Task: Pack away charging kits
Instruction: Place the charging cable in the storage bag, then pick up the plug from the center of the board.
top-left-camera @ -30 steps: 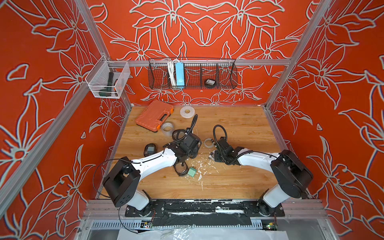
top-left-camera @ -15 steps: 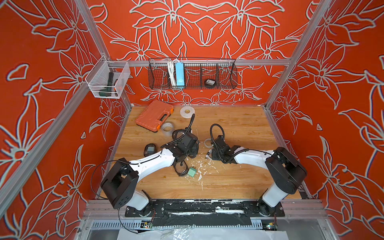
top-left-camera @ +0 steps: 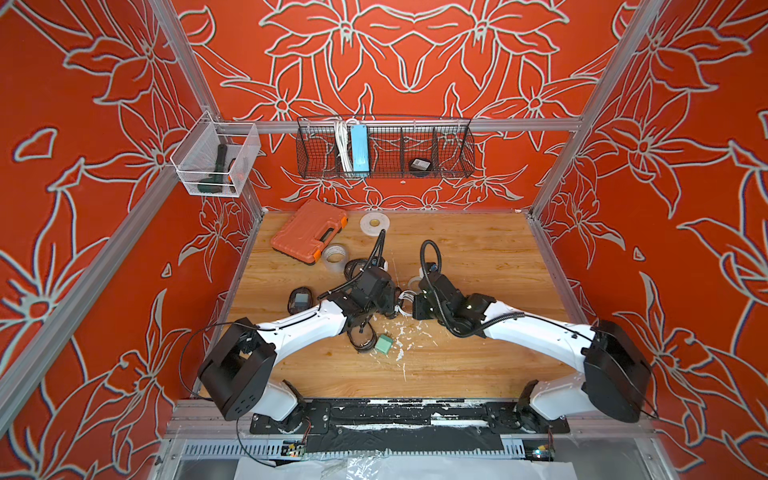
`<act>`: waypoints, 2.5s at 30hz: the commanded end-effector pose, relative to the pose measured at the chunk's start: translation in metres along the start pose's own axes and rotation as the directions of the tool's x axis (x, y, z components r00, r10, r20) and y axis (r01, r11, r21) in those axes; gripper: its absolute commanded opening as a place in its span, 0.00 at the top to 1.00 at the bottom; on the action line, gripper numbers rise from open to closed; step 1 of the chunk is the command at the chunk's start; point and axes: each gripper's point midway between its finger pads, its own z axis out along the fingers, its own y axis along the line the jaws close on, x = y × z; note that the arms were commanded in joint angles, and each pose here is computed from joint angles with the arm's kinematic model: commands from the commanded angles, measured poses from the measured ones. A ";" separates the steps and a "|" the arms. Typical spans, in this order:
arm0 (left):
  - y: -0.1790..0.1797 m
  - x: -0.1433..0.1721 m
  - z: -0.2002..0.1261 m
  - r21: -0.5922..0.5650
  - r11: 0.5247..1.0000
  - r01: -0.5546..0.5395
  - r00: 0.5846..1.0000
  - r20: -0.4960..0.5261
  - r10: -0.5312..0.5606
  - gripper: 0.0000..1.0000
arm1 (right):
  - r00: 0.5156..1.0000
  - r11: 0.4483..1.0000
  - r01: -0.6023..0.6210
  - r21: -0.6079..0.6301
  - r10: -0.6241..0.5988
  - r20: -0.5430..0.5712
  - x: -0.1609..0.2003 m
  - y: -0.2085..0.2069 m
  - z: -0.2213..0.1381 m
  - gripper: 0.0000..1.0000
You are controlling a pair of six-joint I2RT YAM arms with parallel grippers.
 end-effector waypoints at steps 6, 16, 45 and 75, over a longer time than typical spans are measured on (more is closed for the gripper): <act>-0.016 -0.009 -0.014 0.107 0.994 -0.011 0.999 0.054 0.005 1.00 | 0.998 0.996 0.021 0.091 -0.016 -0.059 0.007 -0.006 0.030 1.00; -0.049 -0.001 -0.018 0.305 0.952 -0.030 0.999 0.030 0.022 1.00 | 0.997 0.992 0.033 0.121 -0.025 -0.068 0.002 -0.005 0.039 1.00; -0.020 -0.006 -0.003 0.147 0.989 0.032 0.996 0.077 -0.044 1.00 | 0.999 0.993 0.033 0.117 -0.029 -0.033 -0.007 -0.003 0.032 0.42; -0.007 -0.006 0.002 0.074 0.997 0.034 0.995 0.094 -0.041 1.00 | 0.979 0.897 -0.199 0.394 0.201 0.035 0.019 -0.157 0.006 0.26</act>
